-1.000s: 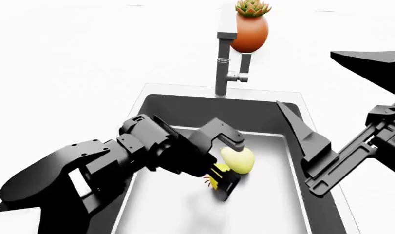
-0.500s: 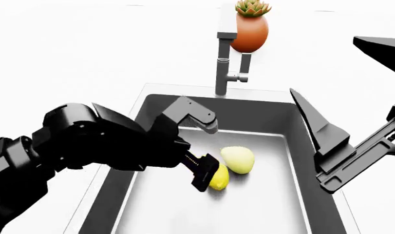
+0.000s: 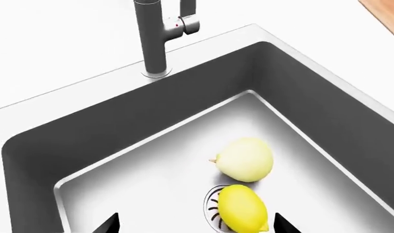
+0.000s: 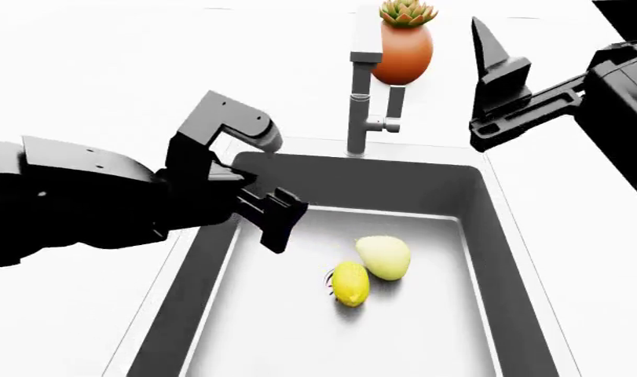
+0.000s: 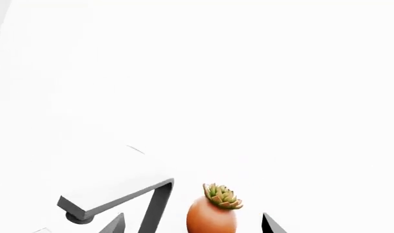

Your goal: Pick up the fruits and vegetables and place them in the sink. Turn on the sink faucet to wash them. Then turn the sink off and put them in the tray.

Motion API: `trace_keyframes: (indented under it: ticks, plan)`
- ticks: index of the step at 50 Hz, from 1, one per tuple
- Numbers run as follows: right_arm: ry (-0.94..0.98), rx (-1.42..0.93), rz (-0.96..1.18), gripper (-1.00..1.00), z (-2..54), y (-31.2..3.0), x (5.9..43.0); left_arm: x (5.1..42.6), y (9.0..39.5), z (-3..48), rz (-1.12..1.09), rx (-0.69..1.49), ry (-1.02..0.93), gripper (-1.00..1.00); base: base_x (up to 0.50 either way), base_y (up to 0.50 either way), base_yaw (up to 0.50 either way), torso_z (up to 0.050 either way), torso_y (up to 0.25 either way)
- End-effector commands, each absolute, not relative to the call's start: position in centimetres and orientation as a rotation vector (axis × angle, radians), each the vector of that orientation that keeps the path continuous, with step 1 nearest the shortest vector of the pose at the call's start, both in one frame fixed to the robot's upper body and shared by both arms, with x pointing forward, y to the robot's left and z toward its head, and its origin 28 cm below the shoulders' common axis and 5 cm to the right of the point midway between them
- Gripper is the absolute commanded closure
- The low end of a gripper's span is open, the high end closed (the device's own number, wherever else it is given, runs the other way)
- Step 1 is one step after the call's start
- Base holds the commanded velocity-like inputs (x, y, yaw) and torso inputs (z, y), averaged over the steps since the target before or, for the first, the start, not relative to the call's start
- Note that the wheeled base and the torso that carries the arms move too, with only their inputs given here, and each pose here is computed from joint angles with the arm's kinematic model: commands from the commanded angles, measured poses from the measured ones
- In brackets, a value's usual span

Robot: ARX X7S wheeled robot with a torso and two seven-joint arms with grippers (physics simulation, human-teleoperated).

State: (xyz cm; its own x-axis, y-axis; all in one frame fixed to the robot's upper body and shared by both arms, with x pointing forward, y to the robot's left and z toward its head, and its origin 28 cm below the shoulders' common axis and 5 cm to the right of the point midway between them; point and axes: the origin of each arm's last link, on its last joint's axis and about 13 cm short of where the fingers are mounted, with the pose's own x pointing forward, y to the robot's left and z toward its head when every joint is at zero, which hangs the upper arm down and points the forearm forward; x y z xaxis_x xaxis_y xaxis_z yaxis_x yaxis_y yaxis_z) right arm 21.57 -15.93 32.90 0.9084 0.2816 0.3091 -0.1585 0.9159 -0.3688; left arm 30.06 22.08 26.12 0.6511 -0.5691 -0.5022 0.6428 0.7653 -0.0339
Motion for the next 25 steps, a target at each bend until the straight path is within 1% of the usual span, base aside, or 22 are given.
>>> trace_keyframes:
  ticks: [1, 4, 12, 19, 25]
  plan:
    - [-0.312, -0.229, 0.201, -1.0, 31.3, -13.9, 28.3, 29.7, 22.9, 26.9, -0.682, 0.119, 0.485, -1.0, 0.0, 0.0, 0.0, 0.0, 0.0]
    - [-0.298, -0.219, 0.204, -1.0, 30.7, -13.8, 29.1, 29.7, 22.9, 26.9, -0.689, 0.113, 0.486, -1.0, 0.0, 0.0, 0.0, 0.0, 0.0]
    - [-0.293, -0.216, 0.206, -1.0, 30.7, -13.7, 29.5, 29.6, 22.9, 27.0, -0.686, 0.112, 0.478, -1.0, 0.0, 0.0, 0.0, 0.0, 0.0]
    - [-0.248, -0.204, 0.21, -1.0, 31.0, -13.2, 32.9, 29.2, 23.0, 27.2, -0.68, 0.138, 0.455, -1.0, 0.0, 0.0, 0.0, 0.0, 0.0]
    - [-0.212, -0.21, 0.201, -1.0, 31.0, -12.8, 35.0, 28.7, 23.0, 27.4, -0.68, 0.149, 0.455, -1.0, 0.0, 0.0, 0.0, 0.0, 0.0]
